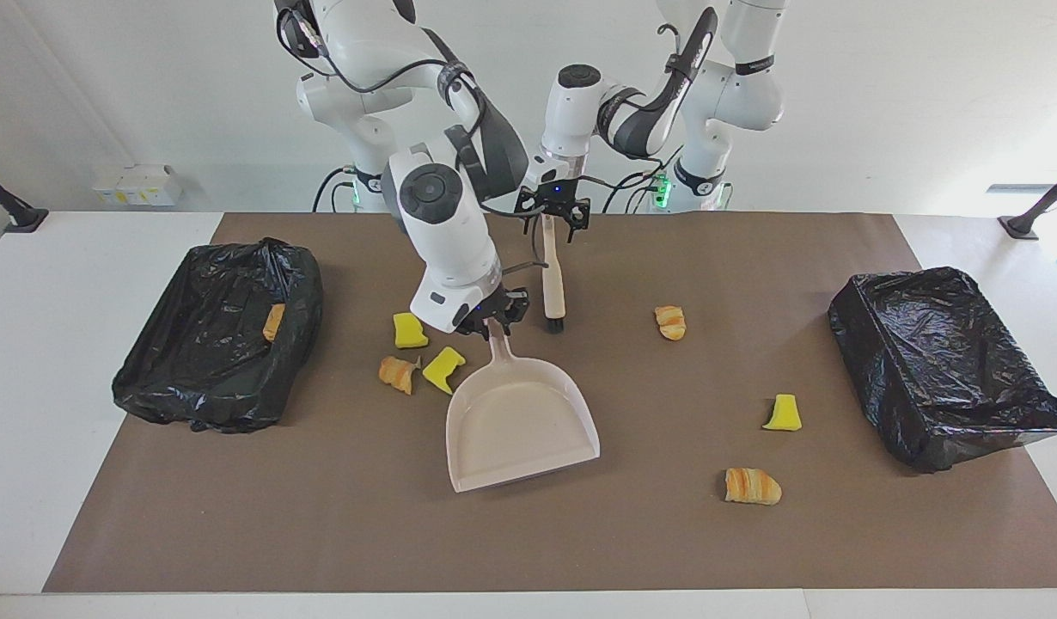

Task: Sweep and dump trash in bin
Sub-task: 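Lift the dustpan with the right gripper while the left gripper lifts the brush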

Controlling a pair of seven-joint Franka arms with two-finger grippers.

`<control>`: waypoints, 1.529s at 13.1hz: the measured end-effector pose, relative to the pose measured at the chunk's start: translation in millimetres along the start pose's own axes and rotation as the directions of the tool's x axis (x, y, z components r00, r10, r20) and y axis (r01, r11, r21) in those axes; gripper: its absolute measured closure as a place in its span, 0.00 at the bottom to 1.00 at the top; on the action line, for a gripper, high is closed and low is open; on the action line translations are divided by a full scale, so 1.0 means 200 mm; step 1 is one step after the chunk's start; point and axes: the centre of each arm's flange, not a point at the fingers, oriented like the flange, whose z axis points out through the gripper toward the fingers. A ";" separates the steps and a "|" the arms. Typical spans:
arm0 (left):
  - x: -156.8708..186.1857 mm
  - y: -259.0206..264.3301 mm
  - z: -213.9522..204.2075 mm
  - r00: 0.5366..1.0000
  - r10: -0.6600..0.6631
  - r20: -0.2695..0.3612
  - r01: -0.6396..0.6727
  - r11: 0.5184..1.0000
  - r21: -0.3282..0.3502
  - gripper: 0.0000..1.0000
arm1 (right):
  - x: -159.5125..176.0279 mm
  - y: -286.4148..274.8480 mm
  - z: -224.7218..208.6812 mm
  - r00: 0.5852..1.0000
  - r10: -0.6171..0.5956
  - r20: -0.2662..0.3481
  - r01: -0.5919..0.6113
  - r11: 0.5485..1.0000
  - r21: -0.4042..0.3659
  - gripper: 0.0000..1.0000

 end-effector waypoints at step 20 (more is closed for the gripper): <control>0.18 -0.16 -0.04 0.983 -0.158 0.091 0.148 0.983 0.110 0.73 | -0.27 0.43 0.13 0.531 -0.816 0.228 0.843 0.537 -0.041 0.67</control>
